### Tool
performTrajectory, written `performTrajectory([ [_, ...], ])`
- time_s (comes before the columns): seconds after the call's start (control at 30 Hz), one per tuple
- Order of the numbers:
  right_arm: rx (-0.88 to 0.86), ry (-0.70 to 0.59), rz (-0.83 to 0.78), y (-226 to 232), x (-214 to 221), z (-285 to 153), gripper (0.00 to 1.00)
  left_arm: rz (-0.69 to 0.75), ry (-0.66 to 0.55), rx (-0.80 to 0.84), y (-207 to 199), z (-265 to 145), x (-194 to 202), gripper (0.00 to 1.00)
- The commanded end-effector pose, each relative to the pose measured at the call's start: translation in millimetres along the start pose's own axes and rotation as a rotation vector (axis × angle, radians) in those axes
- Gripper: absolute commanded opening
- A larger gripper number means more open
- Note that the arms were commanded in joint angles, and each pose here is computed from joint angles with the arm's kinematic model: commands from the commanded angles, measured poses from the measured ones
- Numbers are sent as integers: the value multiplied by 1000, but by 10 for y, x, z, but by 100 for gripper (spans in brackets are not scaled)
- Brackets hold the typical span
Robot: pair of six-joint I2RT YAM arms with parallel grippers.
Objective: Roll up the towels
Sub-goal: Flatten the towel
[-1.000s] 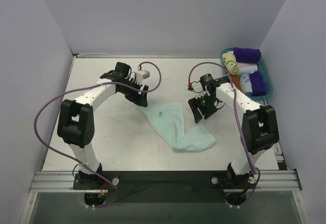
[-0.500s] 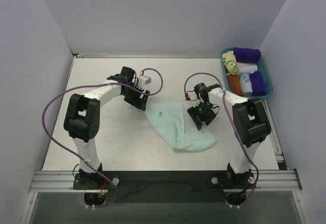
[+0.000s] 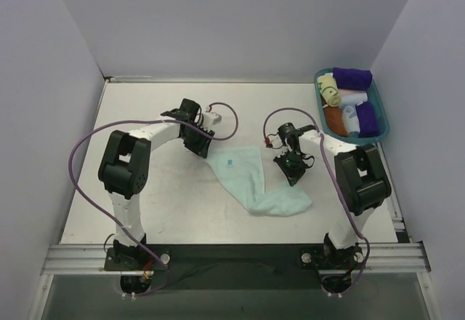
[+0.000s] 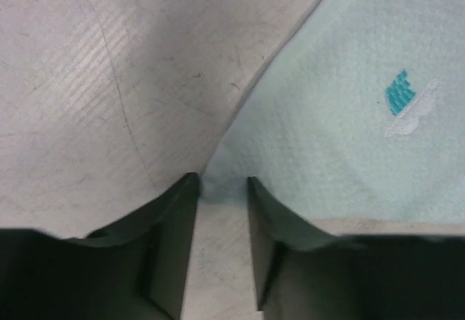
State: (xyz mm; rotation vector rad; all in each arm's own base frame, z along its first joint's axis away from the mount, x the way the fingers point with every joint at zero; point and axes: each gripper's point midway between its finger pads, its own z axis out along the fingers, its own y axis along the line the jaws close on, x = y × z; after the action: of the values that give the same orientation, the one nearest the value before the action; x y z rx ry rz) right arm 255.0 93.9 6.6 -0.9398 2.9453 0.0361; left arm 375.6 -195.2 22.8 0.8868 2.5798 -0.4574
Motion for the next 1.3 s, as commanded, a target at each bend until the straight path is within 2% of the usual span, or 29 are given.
performTrajectory([
  [0.0, -6, -17, 12, -10, 128, -202, 0, 3, 22, -19, 64, 89, 56, 38],
  [0.03, -2, -34, 35, -71, 135, -259, 0, -1, 21, -23, 76, 66, 74, 22],
  [0.1, 8, -91, 53, -140, 113, -440, 0, -27, 1, -27, 147, -77, 103, 11],
  [0.13, 19, -131, 78, -210, 112, -553, 0, -41, -3, -28, 180, -149, 131, 0],
  [0.27, 11, -215, 110, -297, 130, -790, 0, -74, -38, -32, 274, -551, 289, 0],
  [0.47, -40, -239, 76, -182, 214, -875, 0, -75, -4, -88, 383, -928, 696, 0],
  [0.6, -104, -188, 43, -45, 349, -769, 0, -100, 92, -76, 345, -975, 1117, 0],
  [0.7, -152, -133, 13, 53, 480, -676, 0, -95, 151, -7, 204, -1000, 1394, 0],
  [0.73, -163, -108, 4, 86, 542, -621, 0, -78, 147, 41, 124, -1013, 1397, 7],
  [0.77, -163, -100, -4, 88, 560, -600, 0, -68, 142, 70, 89, -1041, 1393, 22],
  [0.8, -169, -92, -9, 105, 571, -575, 0, -49, 121, 87, 76, -1076, 1346, 50],
  [0.83, -176, -82, -8, 111, 574, -549, 0, -41, 62, 97, 86, -1129, 1169, 54],
  [1.0, -191, -78, 5, 112, 512, -526, 0, -21, -98, 75, 243, -1259, 421, 57],
  [1.2, -190, -93, 18, 93, 430, -541, 0, 4, -132, 47, 432, -954, -173, 54],
  [1.27, -190, -92, 21, 93, 426, -542, 0, 12, -97, 37, 398, -735, -236, 54],
])
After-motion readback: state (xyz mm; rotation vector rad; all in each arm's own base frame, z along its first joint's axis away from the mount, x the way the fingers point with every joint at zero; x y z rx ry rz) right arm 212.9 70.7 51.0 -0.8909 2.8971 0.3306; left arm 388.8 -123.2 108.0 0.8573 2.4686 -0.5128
